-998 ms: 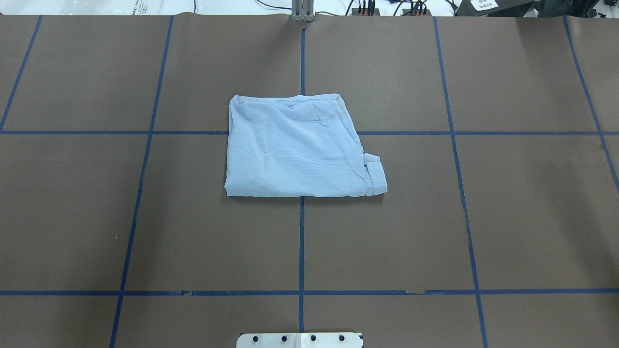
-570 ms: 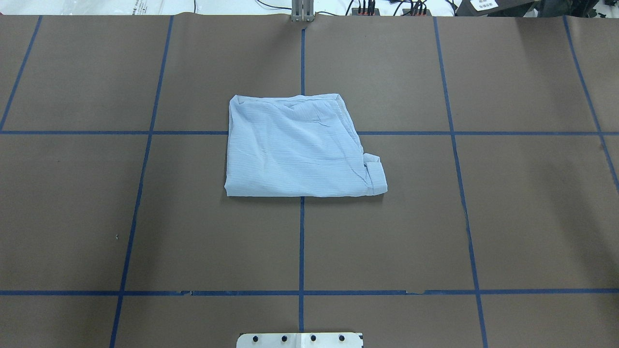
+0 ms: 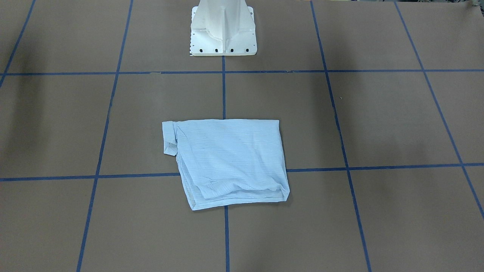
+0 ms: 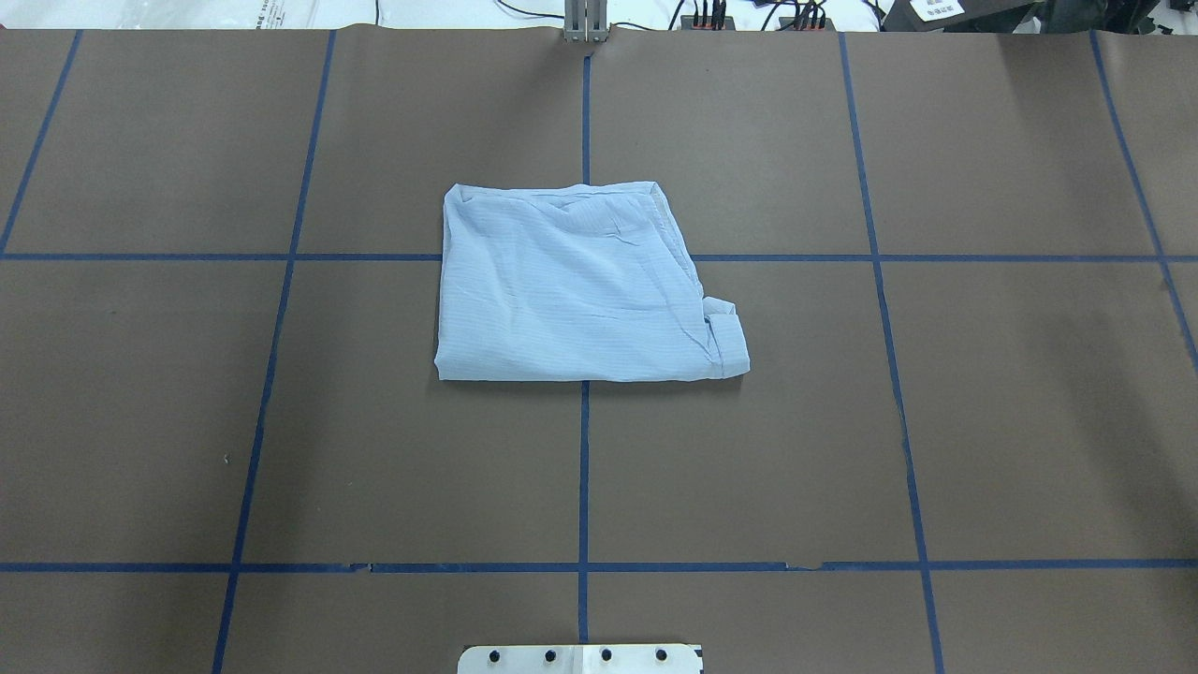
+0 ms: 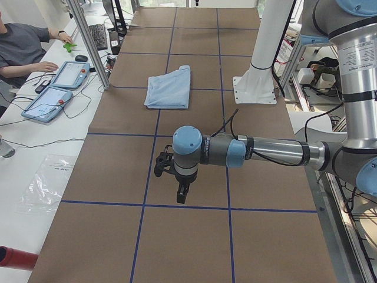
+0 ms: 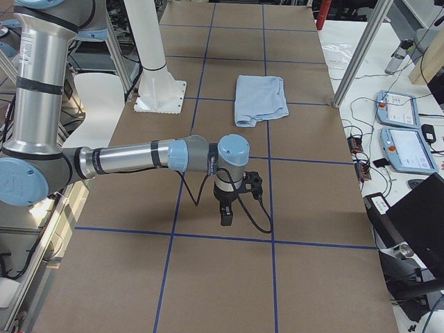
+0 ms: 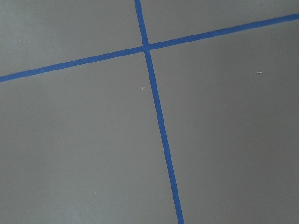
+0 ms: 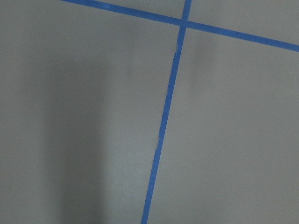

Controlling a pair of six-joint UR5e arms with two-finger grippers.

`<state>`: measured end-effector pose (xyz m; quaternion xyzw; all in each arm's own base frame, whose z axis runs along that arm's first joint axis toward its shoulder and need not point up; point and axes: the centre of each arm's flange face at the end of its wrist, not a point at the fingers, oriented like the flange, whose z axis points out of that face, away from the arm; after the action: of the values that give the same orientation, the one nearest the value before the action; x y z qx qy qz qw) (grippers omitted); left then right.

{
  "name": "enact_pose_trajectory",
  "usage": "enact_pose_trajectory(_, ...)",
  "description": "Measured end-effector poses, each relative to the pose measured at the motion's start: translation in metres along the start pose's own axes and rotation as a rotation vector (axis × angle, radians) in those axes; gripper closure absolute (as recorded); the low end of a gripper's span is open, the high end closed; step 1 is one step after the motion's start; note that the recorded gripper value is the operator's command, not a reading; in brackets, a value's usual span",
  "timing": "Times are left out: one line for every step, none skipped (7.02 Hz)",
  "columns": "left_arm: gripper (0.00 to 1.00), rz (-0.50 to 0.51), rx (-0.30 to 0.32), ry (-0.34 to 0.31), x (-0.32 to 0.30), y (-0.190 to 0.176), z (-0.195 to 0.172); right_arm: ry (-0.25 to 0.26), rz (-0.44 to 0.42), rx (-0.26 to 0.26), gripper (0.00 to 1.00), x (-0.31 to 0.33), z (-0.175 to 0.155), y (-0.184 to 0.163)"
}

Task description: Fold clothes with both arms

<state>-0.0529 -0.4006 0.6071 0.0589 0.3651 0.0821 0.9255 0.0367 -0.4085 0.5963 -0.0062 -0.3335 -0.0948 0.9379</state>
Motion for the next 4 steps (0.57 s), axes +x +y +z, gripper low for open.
enact_pose_trajectory(0.0, 0.0, 0.0, 0.0, 0.0, 0.0002, 0.0001, -0.001, 0.002, 0.003, 0.0, -0.0014, -0.0015, 0.0001)
enact_pose_trajectory(0.0, -0.001, -0.001, 0.0, -0.0002, 0.0004, 0.0003, -0.005, 0.003, 0.008, 0.0, -0.0033, -0.0036, 0.0007)
enact_pose_trajectory(0.0, -0.002, -0.002, 0.0, -0.0006, 0.0008, 0.0007, -0.012, 0.005, 0.011, 0.0, -0.0047, -0.0046, 0.0015)
enact_pose_trajectory(0.0, -0.004, -0.004, 0.001, -0.0013, 0.0013, 0.0015, -0.016, 0.006, 0.012, 0.0, -0.0054, -0.0051, 0.0017)
